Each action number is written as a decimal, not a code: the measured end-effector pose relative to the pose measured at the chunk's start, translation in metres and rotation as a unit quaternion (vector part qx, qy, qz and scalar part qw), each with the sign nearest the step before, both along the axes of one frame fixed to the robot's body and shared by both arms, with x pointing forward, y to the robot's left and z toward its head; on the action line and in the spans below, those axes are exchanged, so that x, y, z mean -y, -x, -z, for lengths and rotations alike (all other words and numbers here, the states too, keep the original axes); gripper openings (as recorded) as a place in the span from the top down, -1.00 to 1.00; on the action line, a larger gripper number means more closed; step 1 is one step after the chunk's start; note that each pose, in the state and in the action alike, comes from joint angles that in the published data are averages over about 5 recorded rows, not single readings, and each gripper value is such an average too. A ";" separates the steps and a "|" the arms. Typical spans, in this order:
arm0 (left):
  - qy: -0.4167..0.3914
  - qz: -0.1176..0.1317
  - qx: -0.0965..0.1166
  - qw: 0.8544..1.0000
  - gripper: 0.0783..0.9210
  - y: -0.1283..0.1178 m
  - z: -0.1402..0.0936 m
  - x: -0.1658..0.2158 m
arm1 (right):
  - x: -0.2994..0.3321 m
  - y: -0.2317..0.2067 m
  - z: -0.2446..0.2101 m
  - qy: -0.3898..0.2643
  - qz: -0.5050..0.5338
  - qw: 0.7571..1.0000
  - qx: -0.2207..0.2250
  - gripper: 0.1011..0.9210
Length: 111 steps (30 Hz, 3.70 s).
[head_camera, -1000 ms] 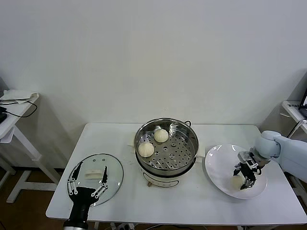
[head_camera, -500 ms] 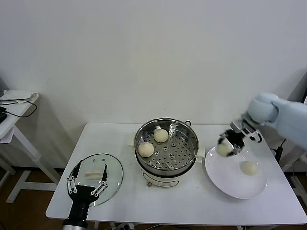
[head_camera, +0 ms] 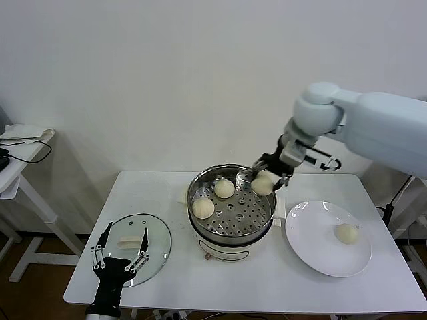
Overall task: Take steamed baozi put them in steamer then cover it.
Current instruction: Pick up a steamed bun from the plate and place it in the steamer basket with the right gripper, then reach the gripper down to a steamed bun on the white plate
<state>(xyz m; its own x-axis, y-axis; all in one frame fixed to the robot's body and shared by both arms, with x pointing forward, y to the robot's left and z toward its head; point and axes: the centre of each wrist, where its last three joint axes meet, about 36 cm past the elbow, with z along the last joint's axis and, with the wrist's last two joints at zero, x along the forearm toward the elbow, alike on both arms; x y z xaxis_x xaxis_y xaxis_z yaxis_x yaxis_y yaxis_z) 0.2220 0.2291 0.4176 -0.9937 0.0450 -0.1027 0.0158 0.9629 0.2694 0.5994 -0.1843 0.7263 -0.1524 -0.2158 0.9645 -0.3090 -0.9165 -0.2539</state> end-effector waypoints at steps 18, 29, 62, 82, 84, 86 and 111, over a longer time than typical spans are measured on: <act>0.005 -0.001 0.006 1.000 -0.77 0.000 -0.002 0.002 | -0.072 0.019 0.060 0.064 -0.224 0.972 0.007 -0.31; 0.005 -0.003 0.009 1.000 -0.77 -0.001 0.000 0.000 | -0.092 0.013 0.099 0.084 -0.265 0.960 -0.002 -0.32; 0.002 -0.007 0.014 1.000 -0.77 -0.007 0.001 -0.004 | -0.047 -0.024 0.046 0.047 -0.144 0.988 0.020 -0.76; 0.001 -0.006 0.009 1.000 -0.77 -0.004 0.000 -0.003 | 0.264 -0.074 0.083 -0.020 0.467 0.881 -0.080 -0.76; 0.000 -0.007 0.008 1.000 -0.77 -0.004 0.000 -0.003 | 0.280 -0.071 0.099 -0.016 0.493 0.865 -0.090 -0.76; 0.000 -0.007 0.006 1.000 -0.77 -0.004 0.001 -0.003 | 0.292 -0.067 0.115 -0.012 0.515 0.851 -0.099 -0.76; -0.001 -0.008 0.002 1.000 -0.77 -0.001 0.005 -0.004 | 0.334 -0.036 0.244 0.010 0.609 0.784 -0.121 -0.76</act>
<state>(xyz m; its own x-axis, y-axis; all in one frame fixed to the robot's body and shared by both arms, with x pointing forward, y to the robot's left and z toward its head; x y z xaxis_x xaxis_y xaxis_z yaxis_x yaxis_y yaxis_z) 0.2234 0.2327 0.4130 -0.9939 0.0302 -0.1061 0.0003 0.9627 0.2707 0.6358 -0.5181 0.4822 -0.0463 -0.0370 0.9982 -0.9948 0.0923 -0.0427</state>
